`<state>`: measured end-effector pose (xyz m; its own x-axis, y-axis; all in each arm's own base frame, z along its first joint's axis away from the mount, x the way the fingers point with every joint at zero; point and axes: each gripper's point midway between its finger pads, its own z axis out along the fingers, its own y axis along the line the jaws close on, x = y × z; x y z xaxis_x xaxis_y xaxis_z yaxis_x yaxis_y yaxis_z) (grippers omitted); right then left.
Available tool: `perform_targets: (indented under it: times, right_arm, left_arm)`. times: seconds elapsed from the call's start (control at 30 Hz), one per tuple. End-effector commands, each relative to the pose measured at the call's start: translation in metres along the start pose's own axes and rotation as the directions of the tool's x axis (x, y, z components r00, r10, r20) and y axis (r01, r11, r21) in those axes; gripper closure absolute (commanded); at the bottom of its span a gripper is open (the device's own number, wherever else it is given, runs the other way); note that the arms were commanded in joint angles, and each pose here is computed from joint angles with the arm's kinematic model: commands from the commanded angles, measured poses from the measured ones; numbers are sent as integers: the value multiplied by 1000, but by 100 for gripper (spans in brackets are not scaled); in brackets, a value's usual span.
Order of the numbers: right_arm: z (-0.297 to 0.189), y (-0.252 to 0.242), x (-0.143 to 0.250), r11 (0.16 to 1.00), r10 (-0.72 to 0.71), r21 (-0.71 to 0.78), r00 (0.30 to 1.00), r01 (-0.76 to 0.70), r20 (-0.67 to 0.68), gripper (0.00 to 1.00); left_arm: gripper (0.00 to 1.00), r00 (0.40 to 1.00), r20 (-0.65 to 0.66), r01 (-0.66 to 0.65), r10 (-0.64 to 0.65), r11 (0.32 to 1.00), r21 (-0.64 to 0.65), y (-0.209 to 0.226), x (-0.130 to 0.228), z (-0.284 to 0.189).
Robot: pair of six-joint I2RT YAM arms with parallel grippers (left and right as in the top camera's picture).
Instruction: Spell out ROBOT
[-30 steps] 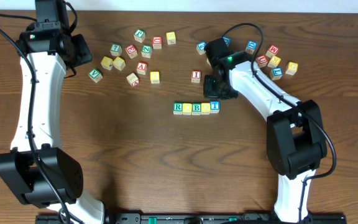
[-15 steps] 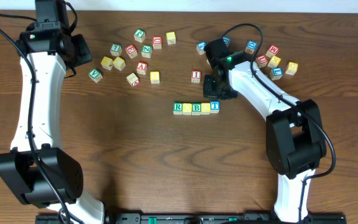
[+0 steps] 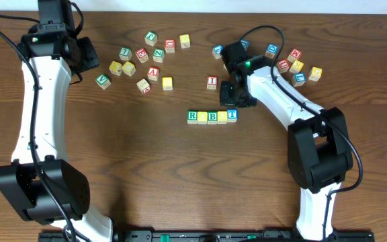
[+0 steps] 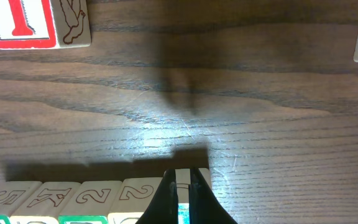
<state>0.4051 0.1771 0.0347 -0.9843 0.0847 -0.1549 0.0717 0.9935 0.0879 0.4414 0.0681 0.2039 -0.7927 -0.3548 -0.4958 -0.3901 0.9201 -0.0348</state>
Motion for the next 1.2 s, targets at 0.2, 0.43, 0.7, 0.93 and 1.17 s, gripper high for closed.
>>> perform_targets:
  times: [0.2, 0.43, 0.7, 0.93, 1.17]
  right_arm:
    - [8, 1, 4, 1000, 2, 10, 1000, -2, -10, 97]
    - [10, 1, 5, 1000, 2, 12, 1000, -2, -13, 97]
    - [11, 0, 7, 1000, 2, 15, 1000, -2, -19, 97]
    - [11, 0, 8, 1000, 2, 15, 1000, -2, -20, 97]
    - [11, -1, 8, 1000, 2, 15, 1000, -2, -21, 97]
  left_arm:
    - [51, 1000, 4, -15, 15, 1000, -10, 3, 1, -3]
    - [52, 1000, 4, -15, 15, 1000, -10, 3, 1, -3]
    - [51, 1000, 4, -15, 15, 1000, -10, 3, 1, -3]
    - [51, 1000, 4, -15, 15, 1000, -10, 3, 1, -3]
    - [52, 1000, 4, -15, 15, 1000, -10, 3, 1, -3]
